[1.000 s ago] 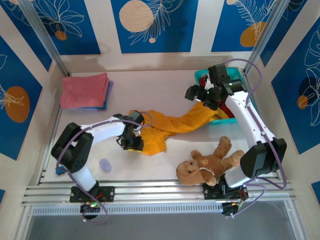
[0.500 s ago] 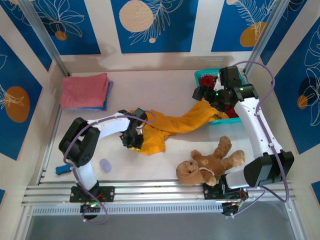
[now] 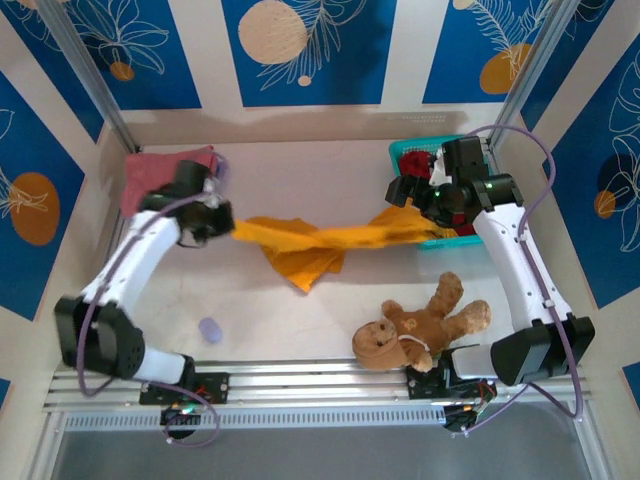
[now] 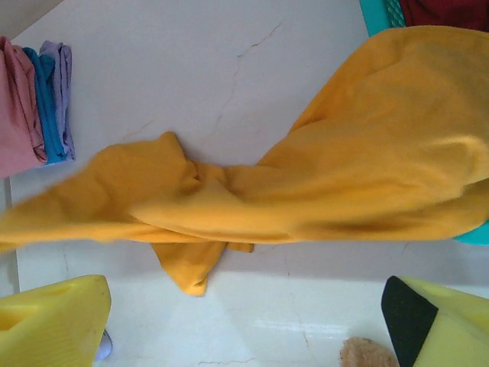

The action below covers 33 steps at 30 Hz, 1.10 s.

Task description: Fold and stack the t-shirts

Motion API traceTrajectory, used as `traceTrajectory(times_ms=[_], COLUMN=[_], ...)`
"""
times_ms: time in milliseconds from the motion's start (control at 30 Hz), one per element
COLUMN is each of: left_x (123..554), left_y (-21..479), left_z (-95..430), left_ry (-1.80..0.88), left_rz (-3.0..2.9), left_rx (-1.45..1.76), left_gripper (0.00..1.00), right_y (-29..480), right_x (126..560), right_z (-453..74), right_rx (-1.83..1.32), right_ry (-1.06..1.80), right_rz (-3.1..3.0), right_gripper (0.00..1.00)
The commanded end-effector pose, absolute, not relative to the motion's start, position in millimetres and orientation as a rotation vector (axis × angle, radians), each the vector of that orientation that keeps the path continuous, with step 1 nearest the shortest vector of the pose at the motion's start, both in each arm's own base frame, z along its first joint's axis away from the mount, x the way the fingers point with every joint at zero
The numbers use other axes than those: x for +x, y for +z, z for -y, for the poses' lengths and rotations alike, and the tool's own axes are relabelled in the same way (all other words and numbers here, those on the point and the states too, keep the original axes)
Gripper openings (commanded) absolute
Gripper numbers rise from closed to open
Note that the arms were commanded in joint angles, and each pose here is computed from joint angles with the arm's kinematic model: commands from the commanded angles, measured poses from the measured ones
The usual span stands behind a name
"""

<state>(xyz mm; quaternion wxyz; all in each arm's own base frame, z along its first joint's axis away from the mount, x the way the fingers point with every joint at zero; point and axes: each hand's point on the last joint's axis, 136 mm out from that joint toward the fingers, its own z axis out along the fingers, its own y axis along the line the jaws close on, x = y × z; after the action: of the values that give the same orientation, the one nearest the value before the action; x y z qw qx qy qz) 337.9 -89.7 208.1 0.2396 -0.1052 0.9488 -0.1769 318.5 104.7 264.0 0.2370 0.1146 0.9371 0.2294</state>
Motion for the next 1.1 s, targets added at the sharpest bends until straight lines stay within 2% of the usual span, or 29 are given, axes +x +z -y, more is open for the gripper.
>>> traceTrajectory(times_ms=[0, 333, 533, 633, 700, 900, 1067], left_x=[327.6, 318.1, 313.0, 315.1, 316.2, 310.7, 306.9], left_y=[241.8, 255.6, 241.4, 239.3, 230.7, 209.3, 203.6], left_z=[54.2, -54.7, -85.0, -83.4, -74.3, -63.3, -60.4], left_ry=[-0.487, -0.407, -0.387, -0.489, -0.568, -0.645, -0.654], left_rz=[-2.530, -2.296, -2.322, -2.285, -2.309, -2.359, -2.373], left_rx=[-0.400, -0.767, -0.838, -0.845, -0.842, -0.852, -0.849], left_gripper=[0.00, 0.00, 0.00, 0.00, 0.00, 0.00, 0.00], right_y=[262.4, 236.6, 216.4, 208.2, 199.8, 154.2, 106.3], right_x=[304.4, 302.2, 303.9, 306.3, 308.5, 306.4, 292.6], right_z=[-110.8, -148.7, -166.8, -173.6, -180.5, -200.9, -228.8], right_rx=[0.282, 0.173, 0.115, 0.100, 0.079, 0.005, -0.109], right_ry=[0.655, 0.668, 0.635, 0.634, 0.645, 0.563, 0.477], right_rz=[-2.591, -2.698, -2.774, -2.794, -2.813, -2.959, -3.095], right_gripper=[0.93, 0.93, 0.93, 0.93, 0.89, 0.66, 0.60])
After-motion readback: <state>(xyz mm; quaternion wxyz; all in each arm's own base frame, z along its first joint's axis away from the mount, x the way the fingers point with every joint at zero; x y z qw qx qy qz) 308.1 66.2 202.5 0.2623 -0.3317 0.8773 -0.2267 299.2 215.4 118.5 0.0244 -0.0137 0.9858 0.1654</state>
